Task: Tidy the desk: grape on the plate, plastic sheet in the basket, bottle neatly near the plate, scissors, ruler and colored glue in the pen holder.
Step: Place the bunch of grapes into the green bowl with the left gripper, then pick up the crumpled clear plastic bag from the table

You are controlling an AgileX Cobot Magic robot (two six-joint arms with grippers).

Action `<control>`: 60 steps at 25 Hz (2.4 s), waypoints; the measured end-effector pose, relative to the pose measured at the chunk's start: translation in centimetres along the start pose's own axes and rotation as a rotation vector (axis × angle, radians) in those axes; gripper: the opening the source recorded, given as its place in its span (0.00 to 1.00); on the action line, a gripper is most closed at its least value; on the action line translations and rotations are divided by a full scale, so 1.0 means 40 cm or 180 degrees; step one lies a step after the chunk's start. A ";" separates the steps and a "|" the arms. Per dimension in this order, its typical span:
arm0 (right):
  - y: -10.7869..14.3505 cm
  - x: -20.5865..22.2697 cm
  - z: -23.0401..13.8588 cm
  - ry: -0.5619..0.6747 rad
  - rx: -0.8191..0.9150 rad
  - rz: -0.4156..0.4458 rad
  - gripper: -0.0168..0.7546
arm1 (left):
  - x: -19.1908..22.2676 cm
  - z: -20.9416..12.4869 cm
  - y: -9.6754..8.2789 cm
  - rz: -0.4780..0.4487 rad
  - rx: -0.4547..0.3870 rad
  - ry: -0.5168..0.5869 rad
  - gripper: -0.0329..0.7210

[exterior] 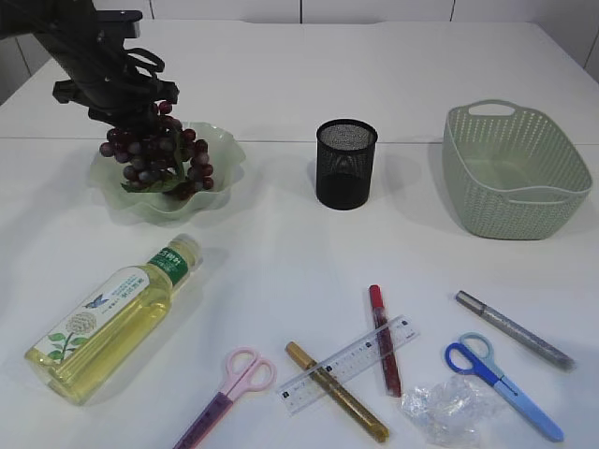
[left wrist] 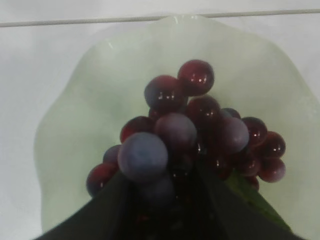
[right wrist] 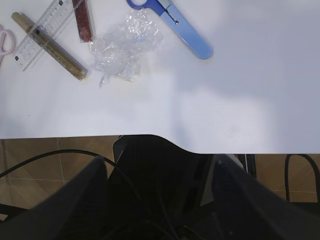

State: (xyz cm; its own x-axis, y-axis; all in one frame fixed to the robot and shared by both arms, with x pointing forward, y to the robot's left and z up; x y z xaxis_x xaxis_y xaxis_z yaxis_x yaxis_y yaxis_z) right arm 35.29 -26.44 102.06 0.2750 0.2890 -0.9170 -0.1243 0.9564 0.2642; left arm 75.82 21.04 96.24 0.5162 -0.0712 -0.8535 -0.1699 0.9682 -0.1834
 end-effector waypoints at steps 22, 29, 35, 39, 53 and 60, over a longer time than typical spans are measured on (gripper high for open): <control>0.007 0.000 0.000 -0.0003 0.0132 0.0069 0.69 | 0.039 -0.010 -0.007 -0.0152 -0.0169 0.0043 0.78; 0.007 0.000 0.001 -0.0004 0.0134 0.0074 0.69 | -0.139 0.028 -0.016 -0.0089 -0.0120 0.0104 0.78; 0.009 0.000 0.006 -0.0065 0.0084 0.0100 0.69 | -0.282 0.037 -0.010 0.0024 0.0088 0.0228 0.78; 0.015 -0.001 0.010 -0.0104 -0.0155 0.0160 0.69 | -0.376 0.053 -0.015 -0.0051 0.0157 0.0038 0.75; 0.028 0.043 0.063 -0.0075 -0.0410 0.0467 0.69 | -0.678 0.024 0.004 -0.0258 0.0165 -0.0505 0.63; 0.077 0.097 0.103 -0.0001 -0.0572 0.0777 0.69 | -0.713 -0.055 0.043 -0.0134 0.0188 -0.0355 0.63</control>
State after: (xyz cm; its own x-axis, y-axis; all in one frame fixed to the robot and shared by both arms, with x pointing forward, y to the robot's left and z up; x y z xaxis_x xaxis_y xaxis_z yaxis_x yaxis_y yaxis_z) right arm 39.90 -22.22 100.55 0.2166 0.5095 -0.8328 -0.3535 0.8361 0.4196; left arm 58.95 24.21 119.20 0.6125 -0.0882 -0.7855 -0.0981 0.9776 -0.1862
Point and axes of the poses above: a point on each arm's last joint axis where the gripper is mounted, x pointing out along that axis toward the gripper, y along the wrist's bending axis when the last joint is at zero, z = x × y, the point moved 3 cm from there along x, pointing out along that axis toward the gripper, and after that the axes turned 14 degrees about -x, right-handed, at the moved point
